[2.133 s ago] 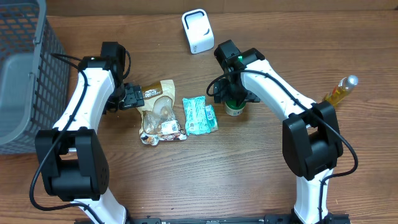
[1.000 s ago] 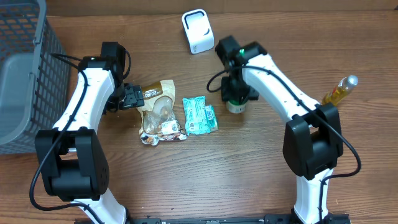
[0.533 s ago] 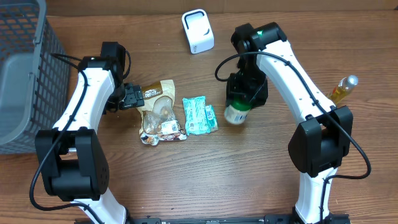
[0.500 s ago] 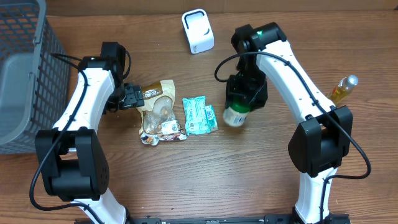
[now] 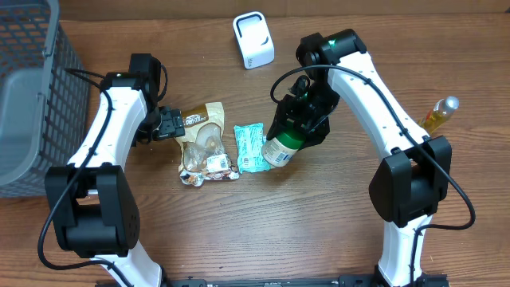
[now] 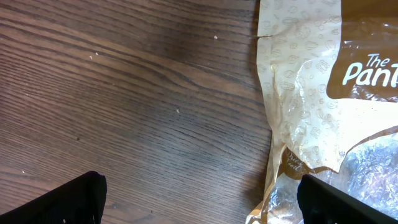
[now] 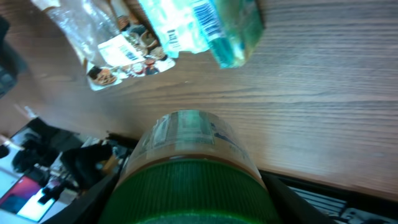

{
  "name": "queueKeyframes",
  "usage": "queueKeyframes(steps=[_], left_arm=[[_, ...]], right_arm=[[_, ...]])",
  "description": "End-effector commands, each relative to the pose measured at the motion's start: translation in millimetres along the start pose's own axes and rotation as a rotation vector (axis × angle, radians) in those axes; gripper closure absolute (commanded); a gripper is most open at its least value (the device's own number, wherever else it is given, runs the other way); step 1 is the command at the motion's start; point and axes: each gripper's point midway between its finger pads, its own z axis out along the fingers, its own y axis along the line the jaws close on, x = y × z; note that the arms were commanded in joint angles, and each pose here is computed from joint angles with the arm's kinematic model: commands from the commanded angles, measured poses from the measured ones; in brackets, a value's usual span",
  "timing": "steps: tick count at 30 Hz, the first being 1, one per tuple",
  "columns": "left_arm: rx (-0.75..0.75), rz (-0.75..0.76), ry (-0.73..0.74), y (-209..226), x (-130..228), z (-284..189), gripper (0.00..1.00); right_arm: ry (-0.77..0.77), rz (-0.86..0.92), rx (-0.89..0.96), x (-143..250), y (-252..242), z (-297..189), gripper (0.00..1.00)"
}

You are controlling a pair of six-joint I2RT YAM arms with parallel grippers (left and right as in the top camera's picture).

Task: Scan the item barcode
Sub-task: 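Carry the jar with the right gripper toward the white scanner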

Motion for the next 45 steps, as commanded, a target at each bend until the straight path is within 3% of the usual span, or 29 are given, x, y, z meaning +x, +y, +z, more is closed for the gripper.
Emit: queueKeyframes(steps=[1,14,18,20,35,37,40,45], left_arm=[[-0.007,0.015,-0.011,1.4,-5.1,-1.2,0.0],[-0.007,0.015,-0.011,1.4,-5.0,-1.2,0.0],[-0.007,0.015,-0.011,1.4,-5.1,-1.2,0.0],[-0.007,0.015,-0.011,1.4,-4.9,-1.1,0.0],[-0.007,0.015,-0.011,1.4,-5.0,-1.2,0.0],[-0.007,0.015,-0.011,1.4,-5.0,-1.2,0.0],[-0.007,0.015,-0.011,1.4,-5.1,-1.2,0.0],[-0.007,0.015,-0.011,1.4,-5.0,-1.2,0.01]], right_arm=[[0.016,-0.02,-0.099,10.2,20.7,-9.2,0.58],[0.07,-0.022,-0.203,19.5,38.4,-12.3,0.58],[0.07,-0.022,-0.203,19.5,38.3,-12.3,0.48],[0.064,-0.022,-0.192,18.5,36.5,-11.8,0.47],[-0.182,-0.037,0.19,-27.6,-26.1,-14.4,0.49],[-0.252,-0.051,0.24,-42.3,-32.2,-19.1,0.5],[-0.365,-0.079,0.275,-66.7,-32.6,-27.4,0.78],[-0.445,-0.111,0.241,-85.0,-21.1,-32.7,0.77]])
